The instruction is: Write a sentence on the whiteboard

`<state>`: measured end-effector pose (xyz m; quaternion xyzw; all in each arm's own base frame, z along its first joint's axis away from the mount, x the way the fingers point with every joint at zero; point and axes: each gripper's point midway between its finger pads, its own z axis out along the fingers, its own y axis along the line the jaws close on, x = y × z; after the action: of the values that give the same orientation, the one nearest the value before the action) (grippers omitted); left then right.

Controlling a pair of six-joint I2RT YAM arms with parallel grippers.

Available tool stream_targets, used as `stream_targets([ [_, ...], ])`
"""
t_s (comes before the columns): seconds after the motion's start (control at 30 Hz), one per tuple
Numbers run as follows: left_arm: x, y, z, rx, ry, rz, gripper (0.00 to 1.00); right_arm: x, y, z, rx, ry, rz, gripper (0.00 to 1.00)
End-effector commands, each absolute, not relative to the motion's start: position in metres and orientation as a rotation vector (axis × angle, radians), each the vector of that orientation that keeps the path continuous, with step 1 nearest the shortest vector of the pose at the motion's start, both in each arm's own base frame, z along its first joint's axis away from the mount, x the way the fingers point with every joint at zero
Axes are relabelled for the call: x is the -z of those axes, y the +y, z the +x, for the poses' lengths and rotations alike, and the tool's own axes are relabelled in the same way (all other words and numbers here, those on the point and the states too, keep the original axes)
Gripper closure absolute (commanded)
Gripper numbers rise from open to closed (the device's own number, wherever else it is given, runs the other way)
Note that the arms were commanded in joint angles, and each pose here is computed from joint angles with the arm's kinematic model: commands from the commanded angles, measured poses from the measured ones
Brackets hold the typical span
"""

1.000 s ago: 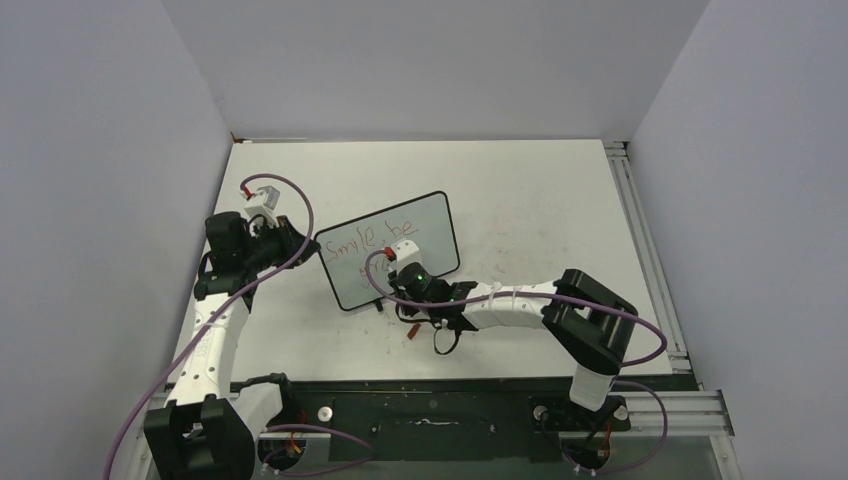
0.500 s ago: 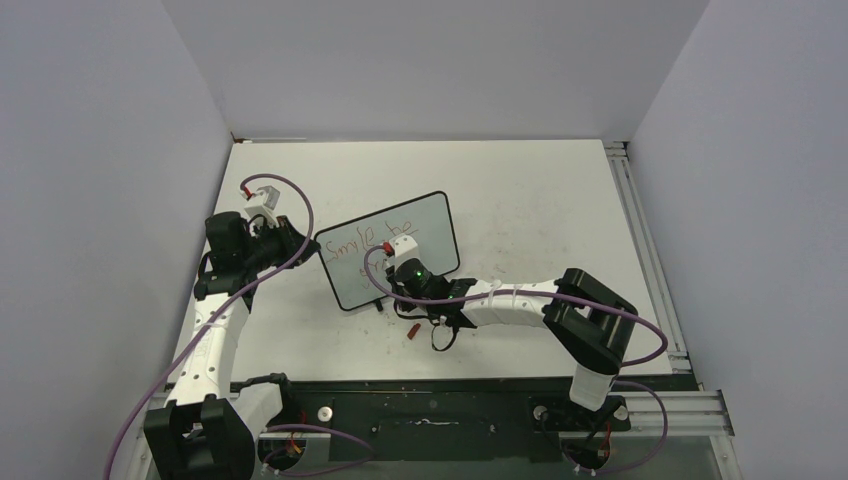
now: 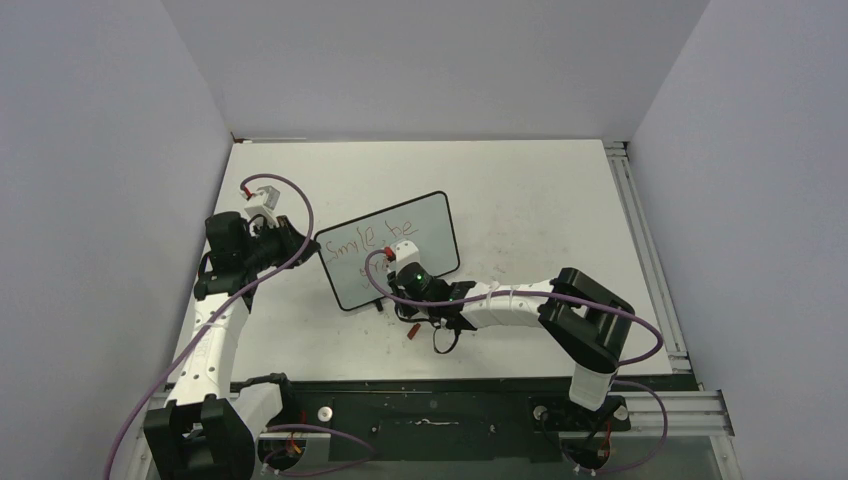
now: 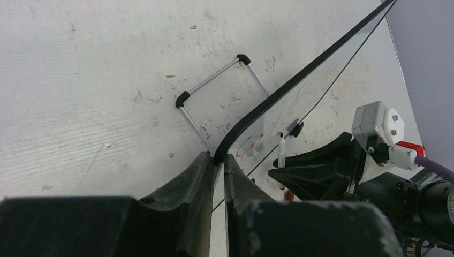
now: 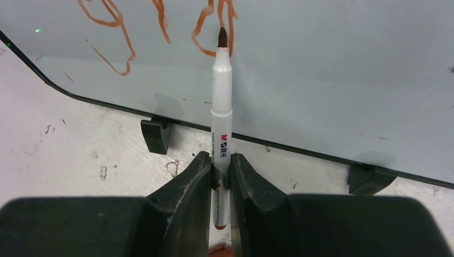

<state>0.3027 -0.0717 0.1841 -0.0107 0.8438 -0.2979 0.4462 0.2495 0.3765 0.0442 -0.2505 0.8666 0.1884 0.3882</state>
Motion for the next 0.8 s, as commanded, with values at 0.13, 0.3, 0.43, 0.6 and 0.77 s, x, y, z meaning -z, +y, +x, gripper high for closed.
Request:
stream_targets([
  [0.13,-0.188,-0.081,0.299,0.770,2.093,0.010,0.91,-0.035,0.374,0.248,-0.487,2.230,-0.595,0.95],
  [0.3,-0.188,-0.081,0.299,0.770,2.093,0.010,0.91,-0.031,0.371,0.246,-0.483,2.244,-0.587,0.95],
  [0.43,-0.188,-0.080,0.299,0.770,2.094,0.009,0.91,-0.030,0.369,0.247,-0.475,2.250,-0.580,0.95],
  [0.6,-0.187,-0.080,0.299,0.768,2.096,0.007,0.91,-0.030,0.367,0.249,-0.466,2.251,-0.572,0.95],
  [0.77,-0.187,-0.080,0.299,0.768,2.096,0.007,0.91,-0.030,0.364,0.251,-0.456,2.252,-0.564,0.95],
])
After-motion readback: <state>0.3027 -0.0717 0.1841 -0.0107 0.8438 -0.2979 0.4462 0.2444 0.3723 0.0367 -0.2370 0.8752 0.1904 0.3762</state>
